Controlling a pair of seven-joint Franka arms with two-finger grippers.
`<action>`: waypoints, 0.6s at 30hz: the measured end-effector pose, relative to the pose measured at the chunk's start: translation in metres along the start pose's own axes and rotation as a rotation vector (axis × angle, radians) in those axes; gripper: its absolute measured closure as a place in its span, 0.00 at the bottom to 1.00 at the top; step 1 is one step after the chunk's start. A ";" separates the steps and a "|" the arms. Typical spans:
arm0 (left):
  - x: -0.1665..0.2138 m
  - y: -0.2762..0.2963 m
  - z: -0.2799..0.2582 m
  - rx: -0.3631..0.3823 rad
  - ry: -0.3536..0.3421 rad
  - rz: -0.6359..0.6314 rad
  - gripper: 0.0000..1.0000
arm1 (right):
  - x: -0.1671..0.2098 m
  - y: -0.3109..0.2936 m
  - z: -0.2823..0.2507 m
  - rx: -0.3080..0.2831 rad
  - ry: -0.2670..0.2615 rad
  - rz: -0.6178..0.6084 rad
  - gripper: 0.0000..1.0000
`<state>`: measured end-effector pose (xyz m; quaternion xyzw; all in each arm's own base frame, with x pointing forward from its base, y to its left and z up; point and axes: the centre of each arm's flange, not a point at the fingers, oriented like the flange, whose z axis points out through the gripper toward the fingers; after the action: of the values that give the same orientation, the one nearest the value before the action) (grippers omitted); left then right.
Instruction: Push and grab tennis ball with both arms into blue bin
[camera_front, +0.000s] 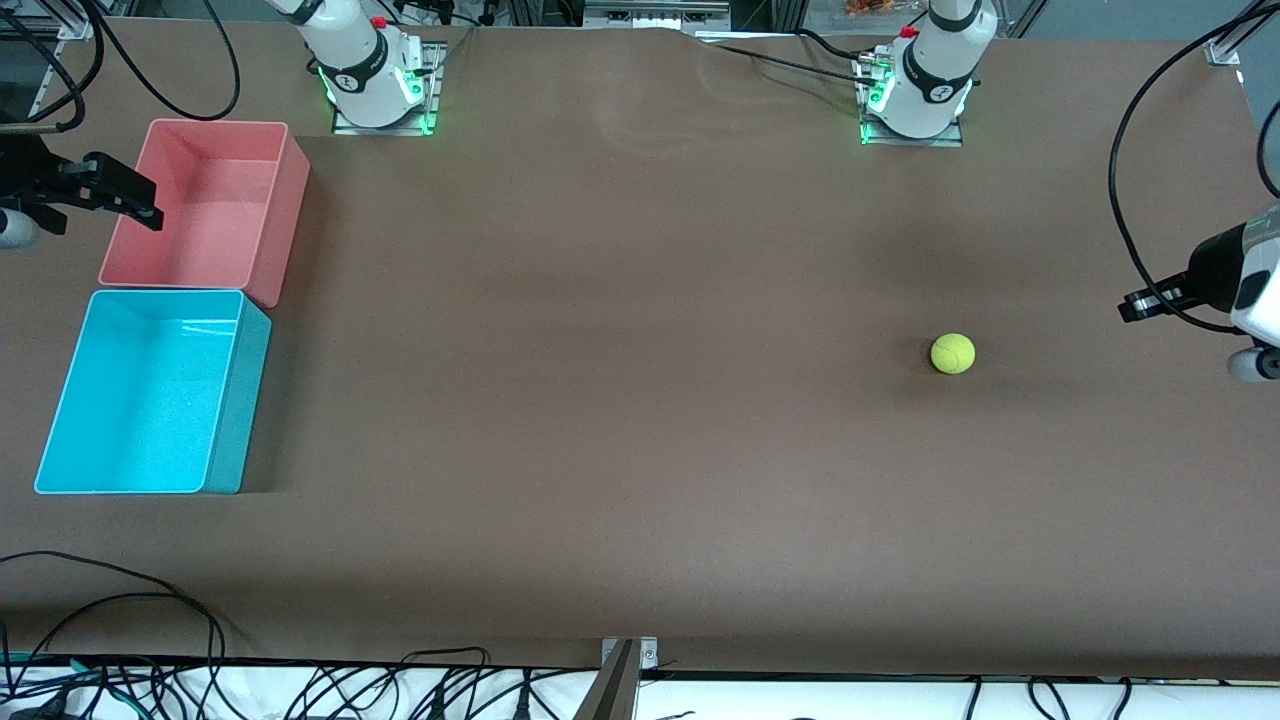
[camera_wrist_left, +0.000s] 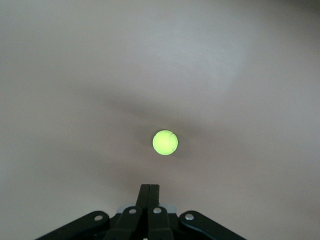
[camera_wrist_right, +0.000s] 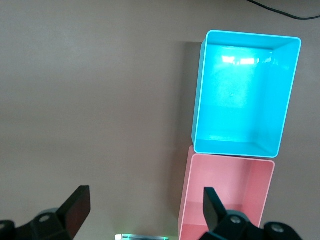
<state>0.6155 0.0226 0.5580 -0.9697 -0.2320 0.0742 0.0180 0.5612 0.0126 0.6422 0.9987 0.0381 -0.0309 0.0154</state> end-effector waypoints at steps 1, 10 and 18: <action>0.001 0.000 0.003 0.003 -0.006 -0.066 0.99 | 0.000 0.000 0.000 0.000 0.000 0.000 0.00; 0.019 -0.001 0.042 0.045 -0.050 -0.464 0.99 | 0.000 0.000 0.000 0.000 0.001 0.000 0.00; 0.043 -0.007 0.099 0.051 -0.036 -0.822 0.99 | 0.000 0.000 0.000 0.000 0.001 0.000 0.00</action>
<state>0.6357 0.0484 0.4546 -0.7941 -0.5985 0.0834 0.0659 0.5612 0.0127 0.6426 0.9987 0.0382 -0.0305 0.0154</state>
